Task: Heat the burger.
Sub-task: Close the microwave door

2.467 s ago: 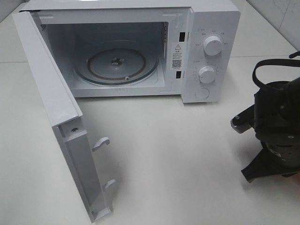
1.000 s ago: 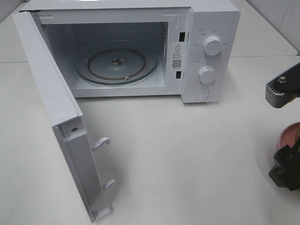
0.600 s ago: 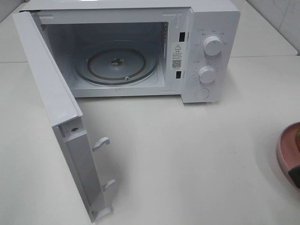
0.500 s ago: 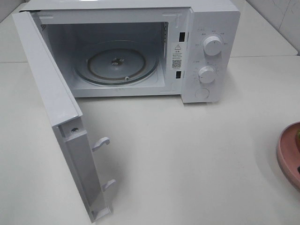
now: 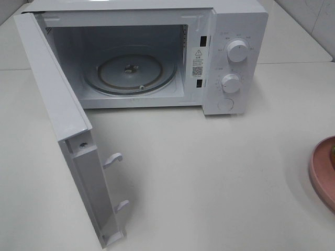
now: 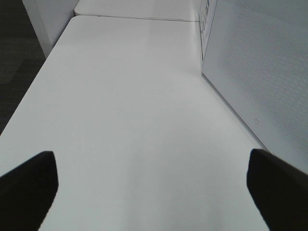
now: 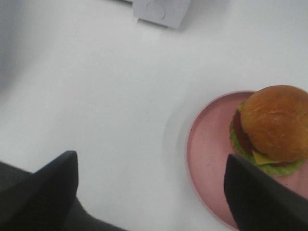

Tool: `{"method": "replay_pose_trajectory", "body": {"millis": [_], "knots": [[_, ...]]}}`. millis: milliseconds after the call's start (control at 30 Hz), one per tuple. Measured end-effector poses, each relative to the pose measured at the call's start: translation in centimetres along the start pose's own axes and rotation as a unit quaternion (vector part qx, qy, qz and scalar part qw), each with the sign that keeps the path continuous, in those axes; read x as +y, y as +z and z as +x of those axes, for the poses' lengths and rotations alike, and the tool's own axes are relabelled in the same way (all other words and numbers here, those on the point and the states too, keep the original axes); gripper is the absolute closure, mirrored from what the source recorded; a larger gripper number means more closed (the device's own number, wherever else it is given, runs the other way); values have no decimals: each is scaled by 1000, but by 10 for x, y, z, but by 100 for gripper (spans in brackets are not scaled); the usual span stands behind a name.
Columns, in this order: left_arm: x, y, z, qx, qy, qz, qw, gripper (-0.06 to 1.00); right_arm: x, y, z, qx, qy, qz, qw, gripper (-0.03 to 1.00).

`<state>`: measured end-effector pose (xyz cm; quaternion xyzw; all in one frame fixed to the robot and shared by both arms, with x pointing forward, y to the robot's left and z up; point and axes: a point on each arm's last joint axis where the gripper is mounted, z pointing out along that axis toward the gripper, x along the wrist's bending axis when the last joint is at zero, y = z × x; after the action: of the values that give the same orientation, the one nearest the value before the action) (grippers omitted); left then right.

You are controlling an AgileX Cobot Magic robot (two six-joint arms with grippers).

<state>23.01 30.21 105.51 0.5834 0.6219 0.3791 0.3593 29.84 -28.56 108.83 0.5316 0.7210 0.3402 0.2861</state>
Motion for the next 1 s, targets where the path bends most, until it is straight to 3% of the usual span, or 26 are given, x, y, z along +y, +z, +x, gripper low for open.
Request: {"method": "replay_pose_trajectory", "body": {"millis": [167, 433, 1000], "knots": [[0, 0, 0, 0, 0, 0, 1000, -5, -8, -25, -6, -41, 32, -77, 996, 18], [0, 0, 0, 0, 0, 0, 1000, -5, -24, -51, -5, -90, 63, -146, 983, 18], [0, 0, 0, 0, 0, 0, 1000, -5, -63, -31, 1, -118, 96, -127, 980, 21]]}}
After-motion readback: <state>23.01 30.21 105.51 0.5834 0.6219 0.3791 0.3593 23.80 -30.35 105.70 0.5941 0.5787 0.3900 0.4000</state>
